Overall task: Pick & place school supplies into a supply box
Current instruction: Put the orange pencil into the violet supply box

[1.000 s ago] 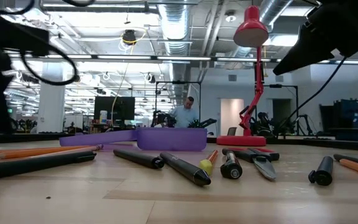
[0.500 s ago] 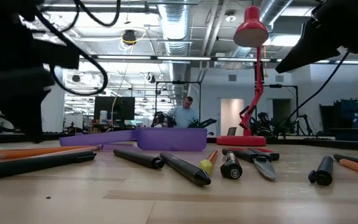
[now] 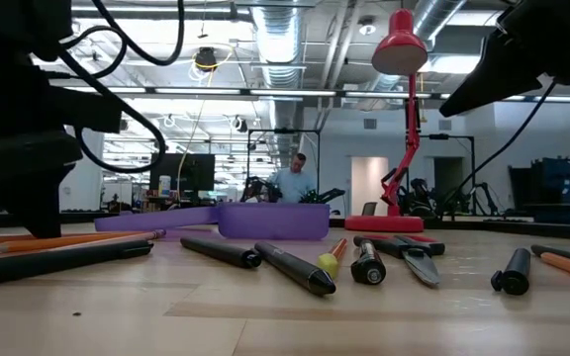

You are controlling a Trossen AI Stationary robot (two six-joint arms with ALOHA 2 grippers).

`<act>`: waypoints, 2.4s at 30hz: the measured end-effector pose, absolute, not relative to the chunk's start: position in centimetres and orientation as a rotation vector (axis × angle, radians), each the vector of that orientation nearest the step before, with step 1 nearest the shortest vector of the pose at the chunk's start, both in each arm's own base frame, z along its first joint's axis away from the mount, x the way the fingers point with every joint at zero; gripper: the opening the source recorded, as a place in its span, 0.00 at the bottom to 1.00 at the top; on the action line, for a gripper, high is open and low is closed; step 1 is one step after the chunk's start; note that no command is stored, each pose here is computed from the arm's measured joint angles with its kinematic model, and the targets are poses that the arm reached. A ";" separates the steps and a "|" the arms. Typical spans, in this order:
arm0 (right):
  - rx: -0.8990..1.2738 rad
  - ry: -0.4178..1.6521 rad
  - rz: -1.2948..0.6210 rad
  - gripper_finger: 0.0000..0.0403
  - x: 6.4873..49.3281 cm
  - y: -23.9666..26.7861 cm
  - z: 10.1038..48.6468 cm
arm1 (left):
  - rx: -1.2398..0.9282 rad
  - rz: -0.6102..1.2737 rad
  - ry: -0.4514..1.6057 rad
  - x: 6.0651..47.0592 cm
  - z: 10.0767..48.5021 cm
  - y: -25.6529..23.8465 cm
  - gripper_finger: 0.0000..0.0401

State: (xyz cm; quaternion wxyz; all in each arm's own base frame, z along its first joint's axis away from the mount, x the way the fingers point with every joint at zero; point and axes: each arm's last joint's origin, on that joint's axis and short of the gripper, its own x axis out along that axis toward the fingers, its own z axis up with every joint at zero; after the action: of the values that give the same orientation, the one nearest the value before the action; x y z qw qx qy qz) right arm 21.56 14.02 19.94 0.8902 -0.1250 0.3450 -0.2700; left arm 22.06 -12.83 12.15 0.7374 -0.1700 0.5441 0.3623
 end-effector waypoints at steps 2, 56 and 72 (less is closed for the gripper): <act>-0.256 0.717 -0.565 0.29 21.6 13.9 19.9 | -0.345 0.784 1.222 21.9 12.2 -12.8 0.25; -0.254 0.709 -0.550 0.29 21.5 14.3 20.0 | 0.157 0.433 1.327 16.3 11.2 -19.6 0.00; -0.238 0.703 -0.566 0.29 22.0 13.9 20.0 | 0.570 0.608 1.376 18.1 9.6 -22.2 0.00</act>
State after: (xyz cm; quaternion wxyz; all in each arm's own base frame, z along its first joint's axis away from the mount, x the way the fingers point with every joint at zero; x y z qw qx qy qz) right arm 22.00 13.85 20.02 0.8929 -0.1147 0.3390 -0.2731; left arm 18.06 -22.21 9.55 0.6937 0.2552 0.6160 0.2725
